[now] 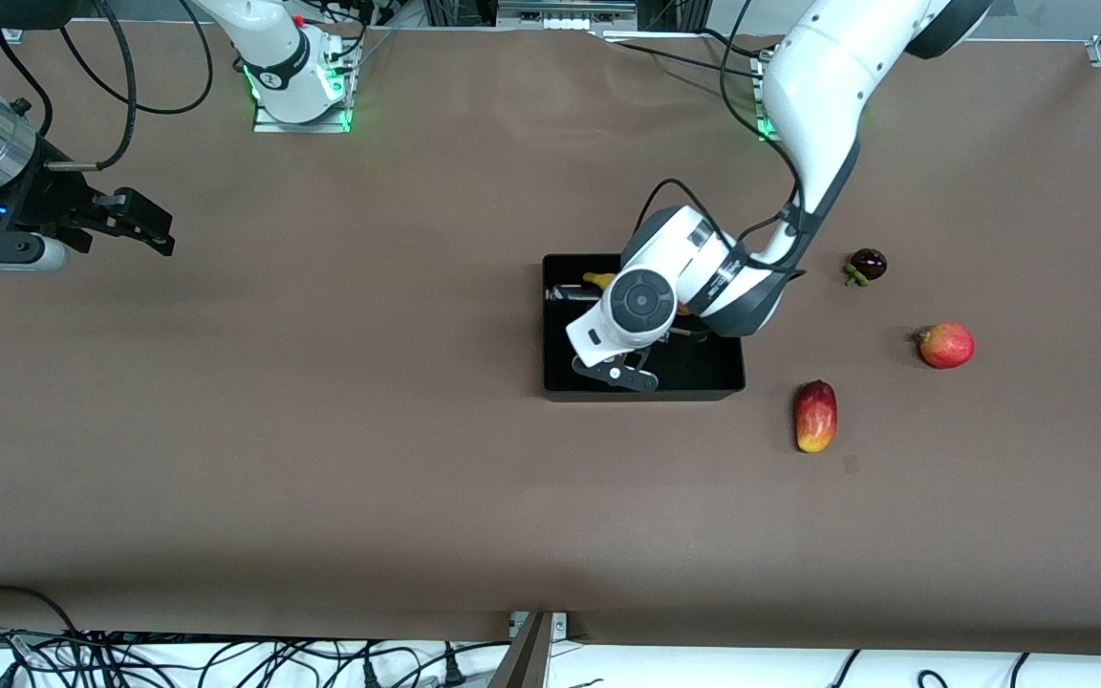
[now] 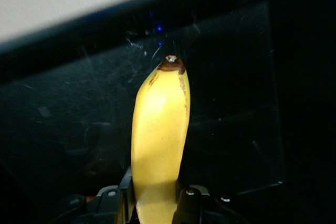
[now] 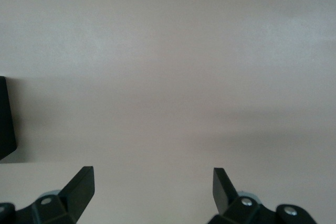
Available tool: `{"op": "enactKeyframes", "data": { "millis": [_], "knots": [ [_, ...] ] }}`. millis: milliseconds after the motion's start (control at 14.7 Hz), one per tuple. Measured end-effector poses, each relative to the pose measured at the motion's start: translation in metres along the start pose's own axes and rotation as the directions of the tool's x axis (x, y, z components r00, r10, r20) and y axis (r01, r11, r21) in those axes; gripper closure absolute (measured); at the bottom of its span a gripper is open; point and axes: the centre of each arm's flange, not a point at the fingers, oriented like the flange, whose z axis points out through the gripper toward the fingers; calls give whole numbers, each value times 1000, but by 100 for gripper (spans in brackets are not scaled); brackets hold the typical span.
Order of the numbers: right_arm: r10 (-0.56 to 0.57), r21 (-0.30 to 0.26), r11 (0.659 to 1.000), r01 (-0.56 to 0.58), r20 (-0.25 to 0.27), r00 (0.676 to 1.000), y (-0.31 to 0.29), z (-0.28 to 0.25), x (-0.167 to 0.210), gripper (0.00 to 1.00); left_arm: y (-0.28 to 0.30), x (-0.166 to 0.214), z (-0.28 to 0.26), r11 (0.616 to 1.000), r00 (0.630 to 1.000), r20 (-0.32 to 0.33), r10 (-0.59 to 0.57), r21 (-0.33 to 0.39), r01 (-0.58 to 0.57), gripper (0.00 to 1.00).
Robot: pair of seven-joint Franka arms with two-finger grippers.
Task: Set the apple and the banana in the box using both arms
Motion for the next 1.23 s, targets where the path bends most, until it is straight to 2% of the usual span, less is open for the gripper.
{"op": "enactKeyframes", "data": {
  "millis": [273,341,477,682,818,1023,1091,1227],
  "knots": [
    [0,0,1000,0,0,1000,0,0,0,0,-1,7,25,1000,1000,22,-17,-4,18,63],
    [0,0,1000,0,0,1000,0,0,0,0,-1,8,19,1000,1000,11,-23,-9,23,59],
    [-1,0,1000,1,0,1000,-1,0,0,0,-2,13,-8,998,998,-33,-54,-24,53,43],
    [-3,0,1000,3,0,1000,-2,0,0,0,-35,7,-102,991,985,-112,-131,-28,128,16],
    [-3,0,1000,3,-1,1000,-2,-1,0,0,-99,-11,-188,976,966,-144,-216,-39,212,0],
    [-4,0,1000,4,-1,1000,-3,-1,0,0,-202,-65,-286,939,931,-124,-344,-35,342,0],
    [-5,0,1000,5,-1,1000,-3,-1,0,0,-230,-82,-304,935,929,-106,-355,-28,354,0],
    [-5,1,1000,5,-1,1000,-3,-1,0,0,-276,-110,-327,952,948,-87,-306,-13,306,0]
  ]
}}
